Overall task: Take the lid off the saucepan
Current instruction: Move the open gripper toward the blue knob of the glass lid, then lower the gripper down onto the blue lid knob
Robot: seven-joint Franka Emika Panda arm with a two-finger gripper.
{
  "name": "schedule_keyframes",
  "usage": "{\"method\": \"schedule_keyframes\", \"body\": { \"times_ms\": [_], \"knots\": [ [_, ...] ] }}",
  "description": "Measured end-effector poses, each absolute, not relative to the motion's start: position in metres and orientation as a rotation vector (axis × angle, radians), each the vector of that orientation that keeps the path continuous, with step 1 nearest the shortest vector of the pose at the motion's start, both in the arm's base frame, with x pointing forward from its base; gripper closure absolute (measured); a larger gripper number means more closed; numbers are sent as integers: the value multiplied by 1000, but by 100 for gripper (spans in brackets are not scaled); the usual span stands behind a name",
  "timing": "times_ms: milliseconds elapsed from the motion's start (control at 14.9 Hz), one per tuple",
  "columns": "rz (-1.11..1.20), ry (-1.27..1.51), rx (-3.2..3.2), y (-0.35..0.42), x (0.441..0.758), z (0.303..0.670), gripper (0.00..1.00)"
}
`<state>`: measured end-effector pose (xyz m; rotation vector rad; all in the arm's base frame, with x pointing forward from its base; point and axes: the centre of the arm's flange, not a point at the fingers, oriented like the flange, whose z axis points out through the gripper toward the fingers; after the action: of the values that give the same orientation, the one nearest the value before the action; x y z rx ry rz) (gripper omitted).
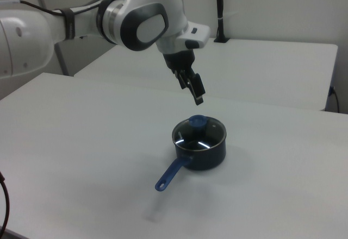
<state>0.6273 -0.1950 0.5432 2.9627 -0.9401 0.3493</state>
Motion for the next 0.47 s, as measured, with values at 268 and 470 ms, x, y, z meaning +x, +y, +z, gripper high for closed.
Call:
{"method": "schedule_keyframes", "body": {
  "times_ms": [268,470],
  "knots": [
    [277,-951,2955,-196,637,512,5],
    [251,-973,2946,-201,639,501,7]
  ]
}}
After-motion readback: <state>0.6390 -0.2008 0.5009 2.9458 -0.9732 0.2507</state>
